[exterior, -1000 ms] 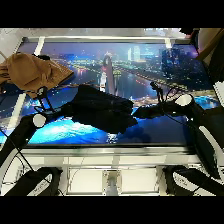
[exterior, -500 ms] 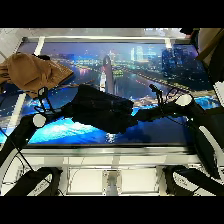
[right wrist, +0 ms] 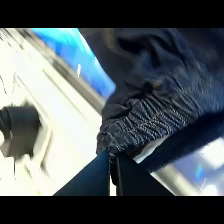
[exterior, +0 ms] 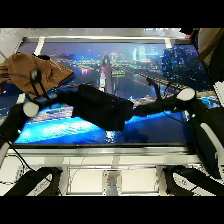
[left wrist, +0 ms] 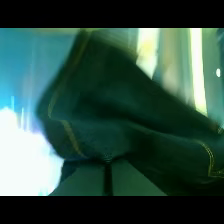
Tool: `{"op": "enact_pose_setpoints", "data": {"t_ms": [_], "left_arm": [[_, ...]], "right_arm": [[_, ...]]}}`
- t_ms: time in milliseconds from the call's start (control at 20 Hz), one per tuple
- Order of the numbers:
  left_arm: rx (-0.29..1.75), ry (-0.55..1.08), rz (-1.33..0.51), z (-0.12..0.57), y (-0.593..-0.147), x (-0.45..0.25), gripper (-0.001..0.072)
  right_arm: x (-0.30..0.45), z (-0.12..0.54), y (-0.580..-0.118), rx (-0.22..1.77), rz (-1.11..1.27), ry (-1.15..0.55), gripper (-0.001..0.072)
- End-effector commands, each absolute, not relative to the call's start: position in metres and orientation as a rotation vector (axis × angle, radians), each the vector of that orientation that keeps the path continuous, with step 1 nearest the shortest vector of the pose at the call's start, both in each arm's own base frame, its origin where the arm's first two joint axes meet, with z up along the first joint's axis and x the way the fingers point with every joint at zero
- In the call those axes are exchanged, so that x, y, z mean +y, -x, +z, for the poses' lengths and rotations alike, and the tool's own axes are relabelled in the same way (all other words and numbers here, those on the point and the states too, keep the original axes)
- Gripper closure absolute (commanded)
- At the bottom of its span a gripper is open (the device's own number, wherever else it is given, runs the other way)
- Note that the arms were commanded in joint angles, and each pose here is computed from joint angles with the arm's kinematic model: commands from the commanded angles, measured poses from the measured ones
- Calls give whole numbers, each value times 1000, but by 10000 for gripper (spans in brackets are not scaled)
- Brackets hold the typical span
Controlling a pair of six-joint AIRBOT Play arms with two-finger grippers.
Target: Fold the clothes and pants, and hang the long-sleeved shirts on hangers.
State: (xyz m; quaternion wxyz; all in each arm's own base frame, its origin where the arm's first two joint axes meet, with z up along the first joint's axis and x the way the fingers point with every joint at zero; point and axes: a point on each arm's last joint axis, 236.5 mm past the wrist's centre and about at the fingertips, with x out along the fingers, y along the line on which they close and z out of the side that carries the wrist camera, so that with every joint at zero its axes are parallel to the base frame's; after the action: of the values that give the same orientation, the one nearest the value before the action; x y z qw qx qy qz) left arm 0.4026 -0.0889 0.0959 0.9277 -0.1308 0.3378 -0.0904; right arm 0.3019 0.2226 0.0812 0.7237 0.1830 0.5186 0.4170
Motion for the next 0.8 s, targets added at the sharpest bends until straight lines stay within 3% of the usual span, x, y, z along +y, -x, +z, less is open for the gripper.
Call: {"op": "enact_pose_setpoints", "data": {"t_ms": [0, 150, 300, 500, 750], "left_arm": [[606, 74, -183, 183, -431, -75, 689], [452, 18, -164, 278, -440, -67, 688], [421, -64, -169, 325, -422, -62, 689], [716, -97, -183, 242, -427, -63, 688], [838, -82, -199, 122, -517, -80, 689]], "right_arm": [[215, 173, -354, 862, 908, -345, 685], [226, 248, -347, 740, 981, -278, 685], [249, 264, -307, 749, 1080, -187, 686], [257, 190, -302, 926, 957, -65, 686], [266, 46, -272, 1167, 862, -140, 686]]}}
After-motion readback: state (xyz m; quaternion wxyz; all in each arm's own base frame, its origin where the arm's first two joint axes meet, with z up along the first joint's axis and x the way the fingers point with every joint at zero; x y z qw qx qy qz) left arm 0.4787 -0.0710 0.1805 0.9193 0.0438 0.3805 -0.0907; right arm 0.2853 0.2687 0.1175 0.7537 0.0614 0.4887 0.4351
